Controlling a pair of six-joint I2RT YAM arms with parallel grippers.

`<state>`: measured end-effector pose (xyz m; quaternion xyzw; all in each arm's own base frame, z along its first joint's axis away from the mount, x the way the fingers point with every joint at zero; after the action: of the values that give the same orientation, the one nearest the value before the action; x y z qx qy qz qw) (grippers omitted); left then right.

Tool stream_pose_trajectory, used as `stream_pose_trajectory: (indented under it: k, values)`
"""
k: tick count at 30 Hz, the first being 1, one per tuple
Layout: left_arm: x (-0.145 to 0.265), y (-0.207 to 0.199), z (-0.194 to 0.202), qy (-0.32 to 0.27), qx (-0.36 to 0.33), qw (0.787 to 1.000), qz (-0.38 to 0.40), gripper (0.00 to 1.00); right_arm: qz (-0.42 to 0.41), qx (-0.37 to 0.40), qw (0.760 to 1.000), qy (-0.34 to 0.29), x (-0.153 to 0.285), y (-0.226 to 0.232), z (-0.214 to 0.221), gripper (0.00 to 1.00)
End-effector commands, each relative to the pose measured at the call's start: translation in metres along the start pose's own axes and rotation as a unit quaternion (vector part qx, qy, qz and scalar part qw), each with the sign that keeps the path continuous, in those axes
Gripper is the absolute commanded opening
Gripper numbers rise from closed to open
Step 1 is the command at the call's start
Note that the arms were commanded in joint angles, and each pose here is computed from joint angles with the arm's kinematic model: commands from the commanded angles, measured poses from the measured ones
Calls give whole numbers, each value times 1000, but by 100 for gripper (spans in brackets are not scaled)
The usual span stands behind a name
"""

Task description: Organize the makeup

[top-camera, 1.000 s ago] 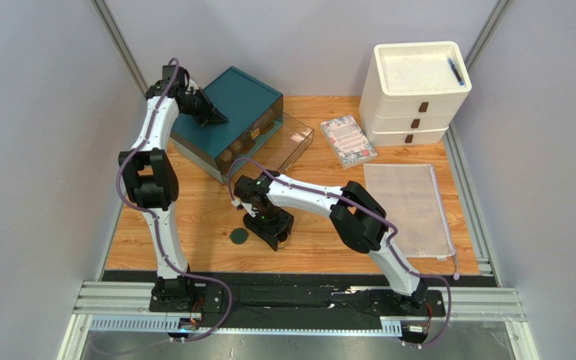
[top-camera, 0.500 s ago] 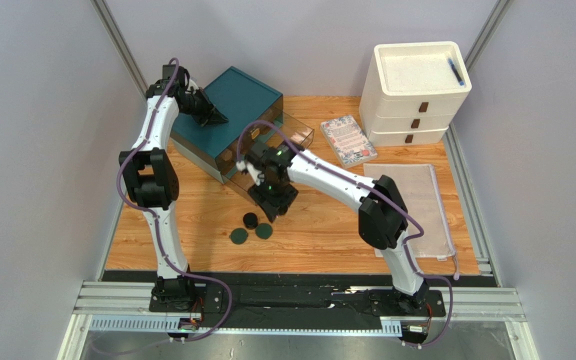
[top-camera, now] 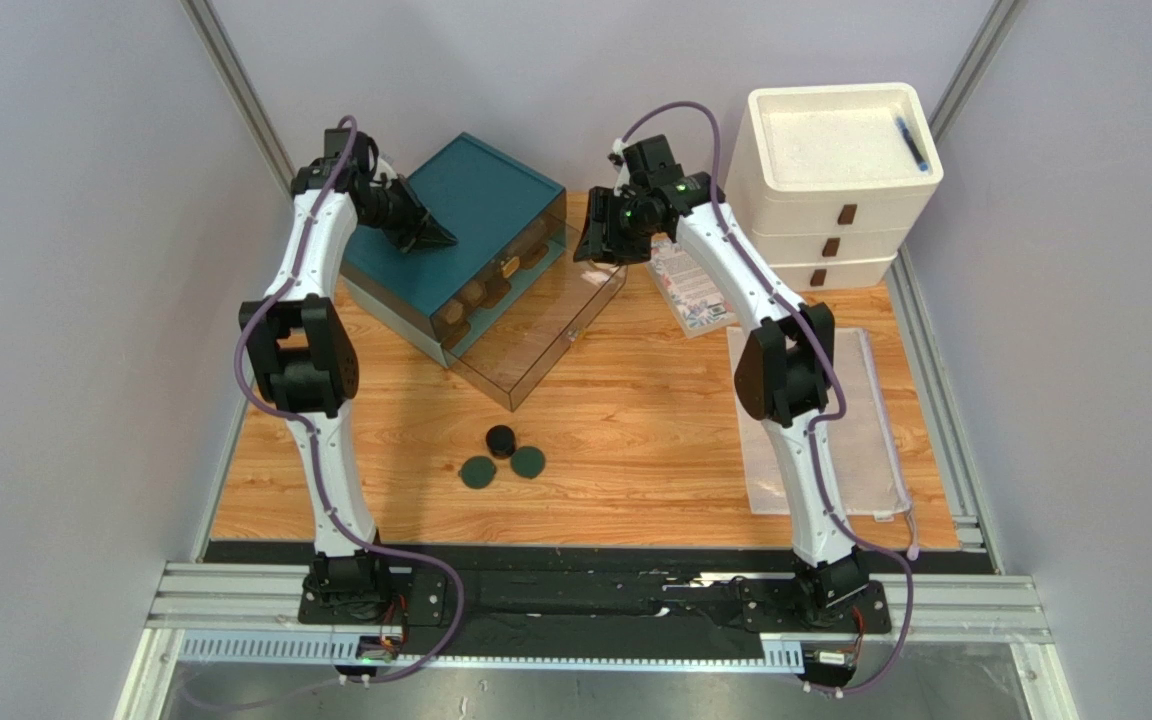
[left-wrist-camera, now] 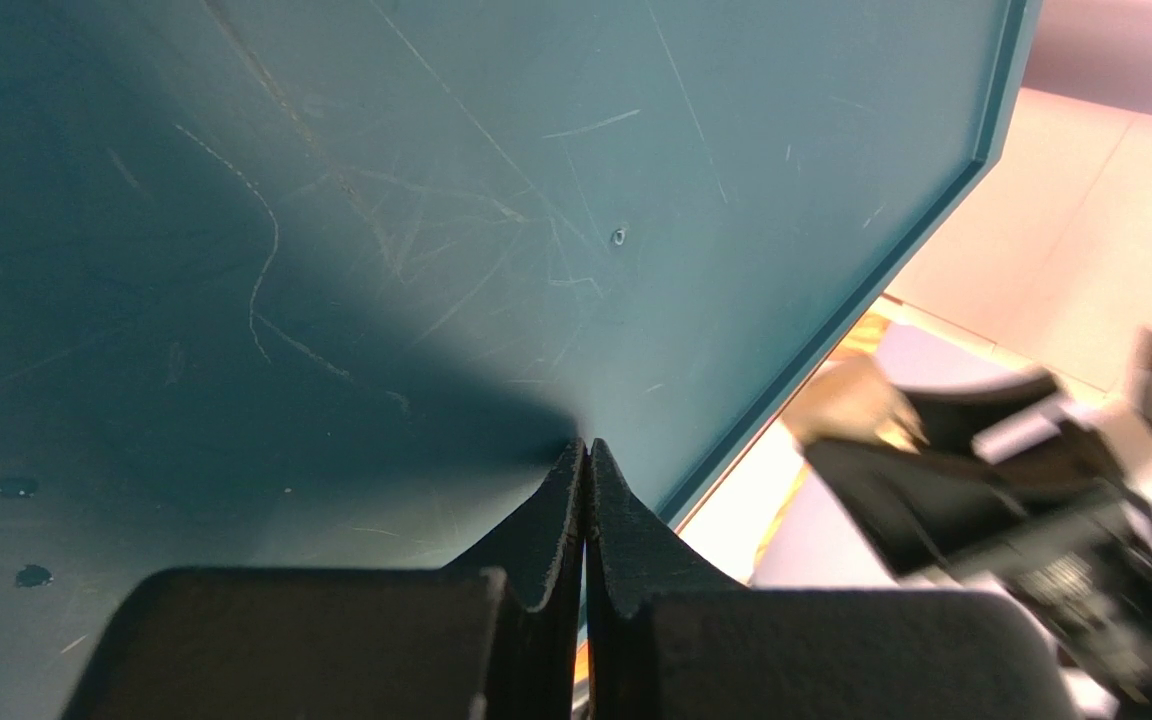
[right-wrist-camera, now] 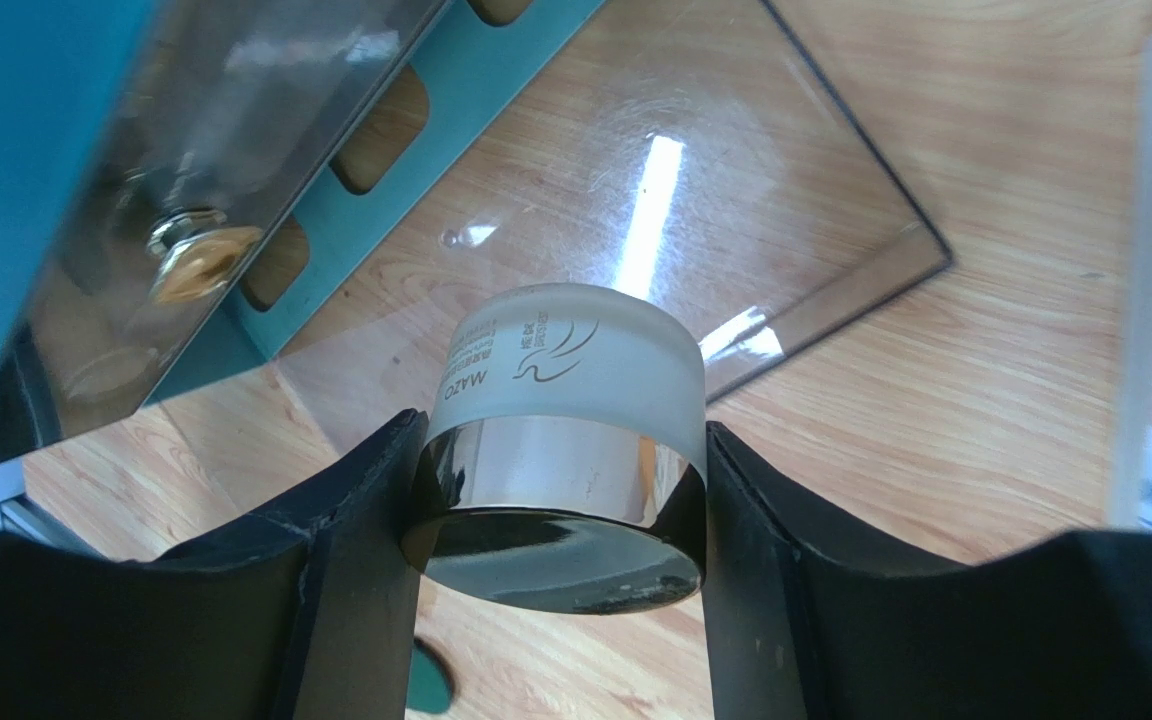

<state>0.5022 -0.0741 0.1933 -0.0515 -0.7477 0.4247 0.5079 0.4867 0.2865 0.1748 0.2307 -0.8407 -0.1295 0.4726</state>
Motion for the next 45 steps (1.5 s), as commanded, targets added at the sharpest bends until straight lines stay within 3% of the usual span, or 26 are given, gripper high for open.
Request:
stream_pose_trajectory:
  k: [1, 4, 6, 7, 8, 11, 15, 23, 30, 37, 45]
  values:
    - [-47, 92, 21, 60, 52, 984, -160, 0, -71, -21, 997, -18, -20, 32, -10, 0]
    - [-49, 92, 19, 59, 53, 984, -158, 0, -78, -28, 997, -7, -34, 30, -3, 1]
    - [-50, 91, 18, 58, 54, 984, -157, 0, -83, -31, 996, -6, -40, 28, -2, 13]
    - [-51, 92, 17, 58, 55, 984, -159, 0, -83, -34, 996, -4, -41, 29, -1, 23]
    - [-51, 91, 17, 58, 57, 984, -157, 0, -85, -35, 996, -4, -42, 29, -1, 40]
    - [-53, 91, 16, 58, 58, 984, -155, 0, -85, -35, 996, -11, -45, 29, -4, 63]
    - [-54, 90, 15, 57, 59, 985, -154, 0, -87, -33, 996, -15, -42, 30, -6, 74]
    - [-51, 90, 16, 57, 60, 984, -157, 0, -100, -24, 994, -31, -23, 41, -16, 79]
    - [-48, 89, 17, 57, 54, 985, -157, 0, -125, 37, 991, -30, 40, 74, -3, 77]
    - [-48, 90, 20, 62, 50, 985, -156, 0, -127, 160, 978, 50, 65, 116, 74, 77]
    - [-47, 93, 24, 67, 44, 984, -159, 0, -151, 285, 932, 167, 65, 158, 177, 79]
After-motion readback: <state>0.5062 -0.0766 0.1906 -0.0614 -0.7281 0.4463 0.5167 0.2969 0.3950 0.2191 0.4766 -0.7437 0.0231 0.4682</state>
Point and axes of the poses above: each gripper's point midway between its finger pads, its own x axis back along the fingers, its own y axis along the line the jaws close on, z = x × y, the point moved 3 cm from there along x, back along the fingers, and after that the axes turned 2 degrees about x, right-handed, at the moved point
